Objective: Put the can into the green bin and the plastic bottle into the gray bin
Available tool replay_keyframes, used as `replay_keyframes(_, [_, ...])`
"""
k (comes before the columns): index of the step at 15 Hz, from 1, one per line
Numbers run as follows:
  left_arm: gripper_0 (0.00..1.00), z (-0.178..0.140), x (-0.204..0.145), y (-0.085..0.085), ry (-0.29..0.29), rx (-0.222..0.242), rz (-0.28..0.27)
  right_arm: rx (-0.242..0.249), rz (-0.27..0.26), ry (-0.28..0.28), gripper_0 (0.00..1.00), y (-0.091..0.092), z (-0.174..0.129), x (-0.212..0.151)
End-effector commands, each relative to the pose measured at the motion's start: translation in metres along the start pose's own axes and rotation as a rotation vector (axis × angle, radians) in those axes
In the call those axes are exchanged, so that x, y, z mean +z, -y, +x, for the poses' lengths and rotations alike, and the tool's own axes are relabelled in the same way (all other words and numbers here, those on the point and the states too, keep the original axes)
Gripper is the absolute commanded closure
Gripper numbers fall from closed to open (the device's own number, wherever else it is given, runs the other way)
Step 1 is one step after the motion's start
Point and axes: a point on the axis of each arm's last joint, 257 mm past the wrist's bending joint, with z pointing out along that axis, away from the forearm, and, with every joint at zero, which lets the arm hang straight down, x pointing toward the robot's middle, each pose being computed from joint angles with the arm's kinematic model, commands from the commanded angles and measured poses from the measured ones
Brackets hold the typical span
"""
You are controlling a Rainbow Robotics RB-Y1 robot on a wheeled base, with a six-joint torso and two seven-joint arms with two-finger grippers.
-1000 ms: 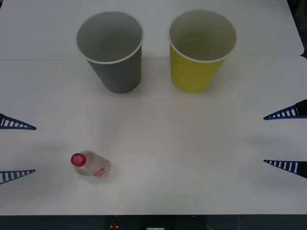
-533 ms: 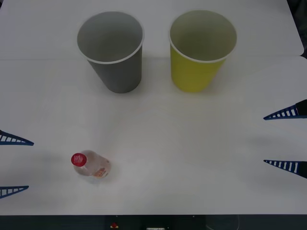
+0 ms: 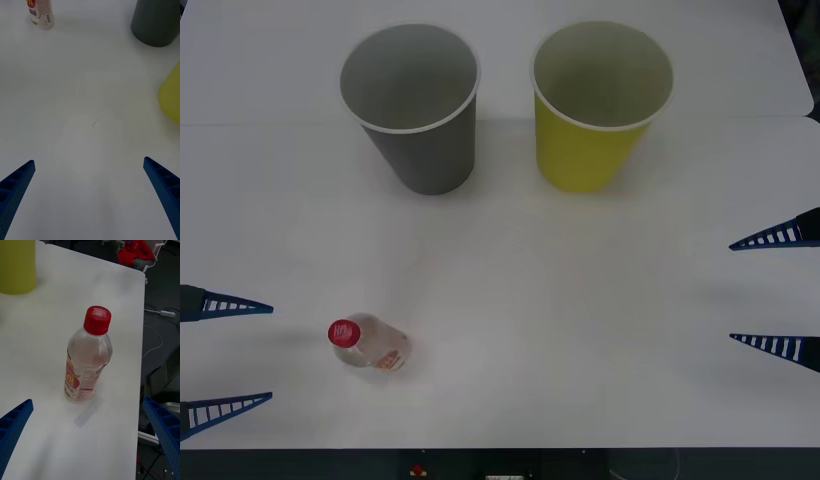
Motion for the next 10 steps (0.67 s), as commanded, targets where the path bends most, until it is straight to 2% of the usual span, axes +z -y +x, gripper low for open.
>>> replay_keyframes(1, [0.0,0.011,0.007,-0.005,0.045,-0.001,-0.049,0.0,0.0,0.0,0.0,0.0,0.0,0.0])
replay_keyframes(4, [0.0,0.033,0.018,-0.003,0.069,-0.012,-0.068,0.0,0.0,0.0,0.0,0.0,0.0,0.0])
replay_keyframes(8, [0.0,0.054,0.033,-0.003,0.1,0.007,-0.099,0.0,0.0,0.0,0.0,0.0,0.0,0.0])
replay_keyframes(10, [0.0,0.06,0.04,-0.003,0.121,-0.008,-0.115,0.0,0.0,0.0,0.0,0.0,0.0,0.0])
